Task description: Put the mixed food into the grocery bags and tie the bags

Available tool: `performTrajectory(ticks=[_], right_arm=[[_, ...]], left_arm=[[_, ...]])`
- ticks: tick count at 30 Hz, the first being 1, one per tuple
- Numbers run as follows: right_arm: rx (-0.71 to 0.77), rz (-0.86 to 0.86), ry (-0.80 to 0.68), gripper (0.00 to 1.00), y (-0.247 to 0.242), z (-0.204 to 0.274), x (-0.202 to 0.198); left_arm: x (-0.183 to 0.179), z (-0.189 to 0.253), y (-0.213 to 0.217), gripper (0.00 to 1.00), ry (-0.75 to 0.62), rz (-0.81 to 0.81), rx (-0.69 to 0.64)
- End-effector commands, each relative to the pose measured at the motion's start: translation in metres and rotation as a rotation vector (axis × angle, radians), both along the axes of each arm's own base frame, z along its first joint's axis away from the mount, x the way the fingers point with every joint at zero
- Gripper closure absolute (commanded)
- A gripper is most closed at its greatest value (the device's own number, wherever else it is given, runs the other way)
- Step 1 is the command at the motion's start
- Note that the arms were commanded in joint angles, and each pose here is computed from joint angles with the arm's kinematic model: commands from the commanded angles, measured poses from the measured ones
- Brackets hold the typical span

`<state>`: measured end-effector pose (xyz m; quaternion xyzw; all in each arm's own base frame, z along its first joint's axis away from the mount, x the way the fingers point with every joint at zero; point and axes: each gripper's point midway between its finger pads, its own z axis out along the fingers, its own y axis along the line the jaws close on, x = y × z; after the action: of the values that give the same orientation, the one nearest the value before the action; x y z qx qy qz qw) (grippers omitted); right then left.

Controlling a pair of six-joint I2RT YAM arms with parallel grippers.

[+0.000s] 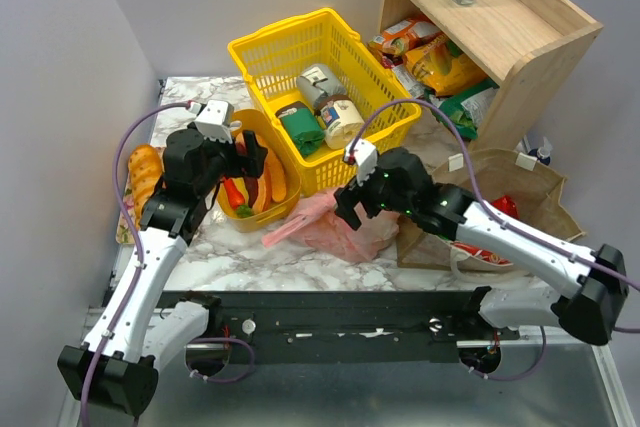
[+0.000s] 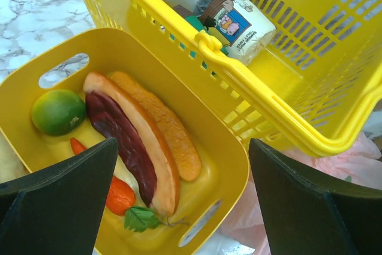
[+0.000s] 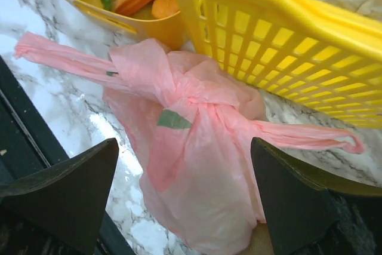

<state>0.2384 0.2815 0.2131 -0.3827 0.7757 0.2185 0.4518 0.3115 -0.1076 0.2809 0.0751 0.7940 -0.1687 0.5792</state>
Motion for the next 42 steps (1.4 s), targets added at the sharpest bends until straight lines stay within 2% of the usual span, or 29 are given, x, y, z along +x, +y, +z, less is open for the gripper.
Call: performTrajectory(ticks=[1,5,9,17,19,20,22,23,26,27,31,37,42], right_arm=[[-0.049,-0.144,0.011,0.00,0.009,-0.013,0.014],[-0.065,-0.219,0.037,0.00,0.013,-0.033,0.022],[-0.069,-0.232,0.001,0.00,0.022,-0.043,0.029],[-0.224,-0.223,0.062,0.01,0.033,-0.107,0.031],[-0.252,-0.235,0.077,0.08,0.031,-0.119,0.031],[-0.267,-0.241,0.086,0.22,0.030,-0.126,0.031],[-0.282,-0.243,0.105,0.37,0.028,-0.132,0.028],[-0.283,-0.244,0.111,0.54,0.027,-0.133,0.027],[-0.284,-0.240,0.108,0.80,0.021,-0.130,0.023],[-0.270,-0.236,0.100,0.84,0.021,-0.123,0.022],[-0.234,-0.180,0.082,0.93,0.015,-0.107,0.010],[-0.147,-0.029,0.041,0.94,0.012,-0.075,-0.021],[0.009,0.015,-0.046,0.99,0.006,-0.010,-0.035]], left_arm=[[0.004,0.003,0.008,0.01,-0.067,0.020,0.036],[0.001,-0.015,0.009,0.01,-0.034,0.016,0.057],[0.000,-0.020,0.008,0.01,-0.023,0.004,0.061],[0.002,-0.025,0.010,0.01,-0.007,0.015,0.078],[0.002,-0.026,0.010,0.01,-0.006,0.013,0.078],[0.002,-0.027,0.010,0.01,-0.005,0.013,0.081],[0.002,-0.027,0.011,0.01,-0.004,0.015,0.083],[0.002,-0.027,0.012,0.01,-0.006,0.020,0.084],[0.002,-0.026,0.012,0.01,-0.009,0.020,0.084],[0.001,-0.026,0.011,0.01,-0.008,0.018,0.084],[0.000,-0.026,0.012,0.01,-0.008,0.021,0.086],[-0.001,-0.022,0.013,0.01,-0.020,0.024,0.083],[-0.001,-0.023,0.014,0.01,-0.019,0.032,0.085]])
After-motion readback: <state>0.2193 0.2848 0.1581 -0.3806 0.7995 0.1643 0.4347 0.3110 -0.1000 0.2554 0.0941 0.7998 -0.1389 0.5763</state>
